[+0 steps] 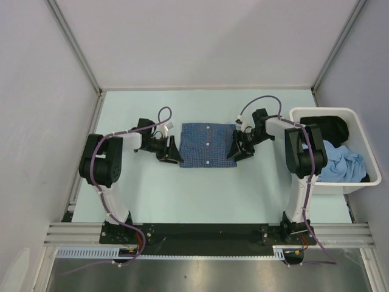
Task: Fold and stack the long sleeve shirts
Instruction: Fold the shirt
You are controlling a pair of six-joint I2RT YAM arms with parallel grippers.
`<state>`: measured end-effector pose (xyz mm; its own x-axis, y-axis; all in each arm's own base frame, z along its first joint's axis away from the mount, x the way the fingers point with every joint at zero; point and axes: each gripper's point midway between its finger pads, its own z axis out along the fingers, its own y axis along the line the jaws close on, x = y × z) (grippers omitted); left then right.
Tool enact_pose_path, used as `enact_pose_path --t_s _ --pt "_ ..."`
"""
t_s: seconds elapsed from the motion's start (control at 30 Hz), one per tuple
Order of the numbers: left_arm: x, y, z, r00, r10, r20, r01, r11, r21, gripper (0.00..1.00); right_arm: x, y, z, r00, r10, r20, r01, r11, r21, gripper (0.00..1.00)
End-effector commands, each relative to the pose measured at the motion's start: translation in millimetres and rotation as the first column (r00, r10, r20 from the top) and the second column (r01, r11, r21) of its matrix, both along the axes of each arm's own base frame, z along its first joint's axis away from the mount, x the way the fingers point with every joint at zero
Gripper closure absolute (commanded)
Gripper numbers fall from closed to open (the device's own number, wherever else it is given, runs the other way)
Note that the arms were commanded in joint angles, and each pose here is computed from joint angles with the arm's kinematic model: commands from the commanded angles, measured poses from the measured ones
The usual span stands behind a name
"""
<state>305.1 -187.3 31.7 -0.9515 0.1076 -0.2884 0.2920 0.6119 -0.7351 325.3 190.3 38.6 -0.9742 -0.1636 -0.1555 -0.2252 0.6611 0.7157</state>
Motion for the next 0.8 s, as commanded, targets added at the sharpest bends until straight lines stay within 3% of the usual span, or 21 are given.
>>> enact_pose_path --t_s 0.0,0.1,0.2,0.23,0.27,0.3,0.37,0.4,0.47,0.53,0.6,0.63,0.7,0.73,0.77 --pt "-7 -16 -10 0.996 0.030 -0.089 -0.039 0.994 -0.104 0.42 17 2 -8 0.997 0.031 0.074 -0.029 0.999 -0.028 0.39" --pt "-25 -19 -20 0.993 0.005 -0.115 -0.018 0.993 -0.118 0.55 15 -1 -12 0.997 0.045 0.065 -0.043 0.998 -0.038 0.44" --pt "-57 -26 -23 0.988 -0.064 -0.140 0.046 0.991 -0.130 0.76 8 -5 -15 0.996 0.071 0.053 -0.068 0.996 -0.050 0.53" --pt "-67 -27 -19 0.986 -0.083 -0.144 0.065 0.990 -0.128 0.89 3 -7 -17 0.996 0.081 0.043 -0.078 0.995 -0.054 0.54" --pt "-81 -33 -19 0.982 -0.126 -0.142 0.108 0.986 -0.128 0.95 -1 -9 -19 0.993 0.106 0.048 -0.103 0.993 -0.061 0.55" --pt "-99 -33 -21 0.976 -0.152 -0.154 0.134 0.984 -0.120 1.00 -7 -11 -19 0.992 0.118 0.036 -0.116 0.991 -0.068 0.58" --pt "-125 -45 -12 0.965 -0.234 -0.122 0.218 0.967 -0.130 1.00 -7 -17 -24 0.986 0.155 0.064 -0.148 0.983 -0.107 0.58" --pt "-138 -47 -11 0.957 -0.265 -0.118 0.250 0.960 -0.128 1.00 -3 -19 -26 0.983 0.165 0.079 -0.154 0.980 -0.125 0.58" --pt "-154 -62 0 0.934 -0.350 -0.070 0.337 0.930 -0.143 0.67 15 -21 -25 0.975 0.175 0.137 -0.153 0.976 -0.155 0.58" --pt "-166 -63 8 0.912 -0.401 -0.086 0.387 0.910 -0.147 0.48 27 -19 -29 0.968 0.194 0.158 -0.165 0.970 -0.180 0.57" --pt "-167 -60 24 0.875 -0.484 0.012 0.478 0.860 -0.180 0.44 49 -17 -23 0.950 0.222 0.217 -0.179 0.963 -0.203 0.57" --pt "-154 -50 33 0.898 -0.439 0.020 0.435 0.881 -0.185 0.41 51 -15 -27 0.948 0.237 0.213 -0.194 0.959 -0.206 0.57" --pt "-129 -46 70 0.897 -0.410 0.164 0.440 0.862 -0.252 0.39 65 -9 -18 0.932 0.259 0.255 -0.209 0.956 -0.208 0.57" --pt "-120 -33 80 0.919 -0.369 0.137 0.393 0.882 -0.261 0.38 66 -8 -21 0.929 0.271 0.251 -0.220 0.952 -0.212 0.56" --pt "-109 -28 88 0.896 -0.387 0.220 0.435 0.865 -0.252 0.38 66 -5 -19 0.925 0.287 0.248 -0.235 0.947 -0.219 0.55"
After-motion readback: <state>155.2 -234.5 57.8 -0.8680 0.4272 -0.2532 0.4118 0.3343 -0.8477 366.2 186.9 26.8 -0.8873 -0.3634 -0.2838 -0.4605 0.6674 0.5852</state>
